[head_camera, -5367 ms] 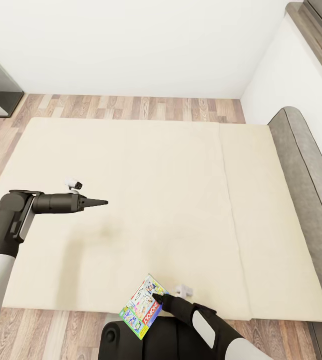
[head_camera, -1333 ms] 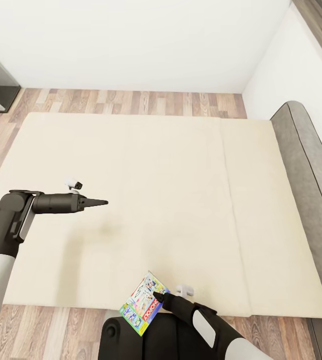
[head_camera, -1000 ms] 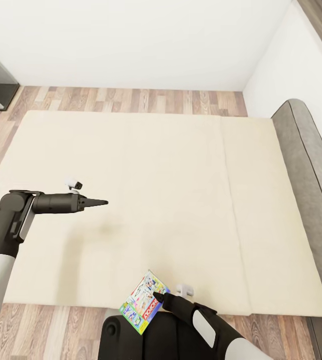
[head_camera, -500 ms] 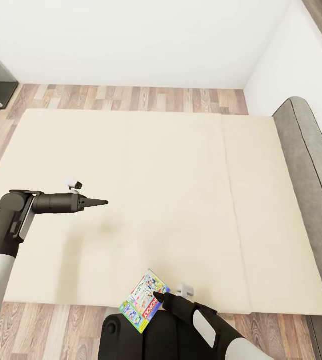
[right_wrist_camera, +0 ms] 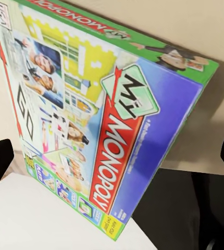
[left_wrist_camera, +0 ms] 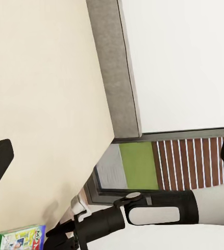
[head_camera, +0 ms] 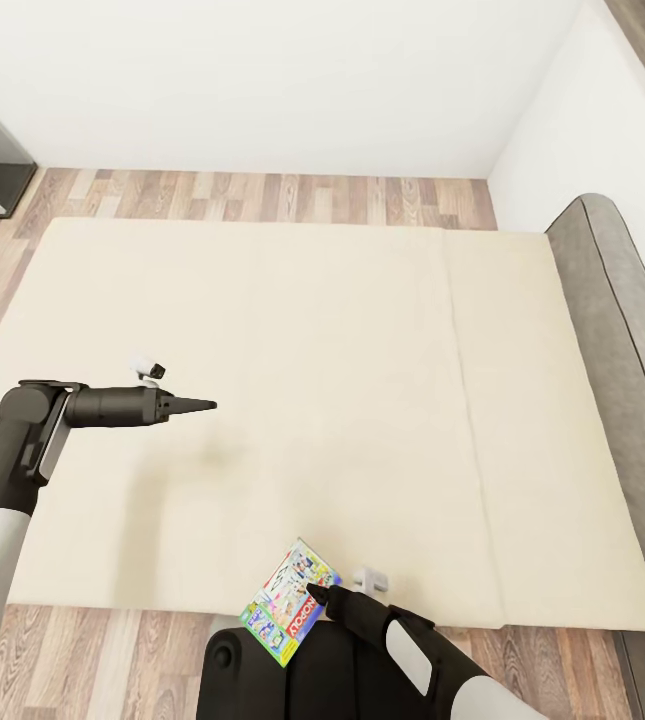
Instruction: Put all the toys in the child's room - the three board games (two on the bed and one on the table), the two jigsaw puzzles on the table, and the tennis ball on the table - inside the toy box on the table in the child's room.
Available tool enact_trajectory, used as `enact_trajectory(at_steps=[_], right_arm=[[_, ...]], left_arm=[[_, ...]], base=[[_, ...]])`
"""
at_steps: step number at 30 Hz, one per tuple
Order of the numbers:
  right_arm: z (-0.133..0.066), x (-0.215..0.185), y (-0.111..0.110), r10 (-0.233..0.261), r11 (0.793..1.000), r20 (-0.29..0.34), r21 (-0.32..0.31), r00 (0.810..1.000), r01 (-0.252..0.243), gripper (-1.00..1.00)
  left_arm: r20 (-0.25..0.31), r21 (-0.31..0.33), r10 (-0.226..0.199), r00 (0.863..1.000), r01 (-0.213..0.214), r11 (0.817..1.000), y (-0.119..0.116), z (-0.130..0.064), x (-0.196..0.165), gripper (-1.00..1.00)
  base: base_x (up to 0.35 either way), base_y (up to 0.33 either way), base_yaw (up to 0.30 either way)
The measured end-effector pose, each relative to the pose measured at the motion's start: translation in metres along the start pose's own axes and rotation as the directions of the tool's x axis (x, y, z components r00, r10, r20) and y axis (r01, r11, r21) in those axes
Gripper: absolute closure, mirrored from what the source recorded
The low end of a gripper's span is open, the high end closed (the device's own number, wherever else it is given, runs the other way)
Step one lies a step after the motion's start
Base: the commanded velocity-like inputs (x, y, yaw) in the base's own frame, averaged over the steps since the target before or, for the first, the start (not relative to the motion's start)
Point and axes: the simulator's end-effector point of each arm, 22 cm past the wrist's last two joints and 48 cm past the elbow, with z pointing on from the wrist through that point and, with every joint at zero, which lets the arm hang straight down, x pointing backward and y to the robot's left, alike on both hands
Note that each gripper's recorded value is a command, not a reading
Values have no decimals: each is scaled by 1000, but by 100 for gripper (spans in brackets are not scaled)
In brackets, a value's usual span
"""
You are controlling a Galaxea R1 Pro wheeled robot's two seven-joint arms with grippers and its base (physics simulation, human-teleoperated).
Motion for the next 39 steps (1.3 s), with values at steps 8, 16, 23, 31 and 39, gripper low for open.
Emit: enact_trajectory(at_steps=[8,16,23,31,39], right_arm=[[0,0,0,0,1000,0,0,1000,0,-100],[0,0,0,0,1000,1,0,1000,0,-100],[0,0,0,0,1000,1,0,1000,0,-100],[0,0,0,0,1000,1,0,1000,0,-100],[0,0,0,0,1000,1,0,1000,0,-100]], left_arm=[[0,0,0,1000,0,1000,0,0,0,-100],[0,-1,0,1000,0,1000,0,0,0,-100],[0,-1,0,1000,0,1000,0,0,0,-100],[0,-1,0,1000,0,1000,0,0,0,-100],[1,-1,0,1000,0,1000,0,0,0,-100]], base=[[0,39,0],[0,11,0],[0,90,0],[0,12,0],[0,38,0]])
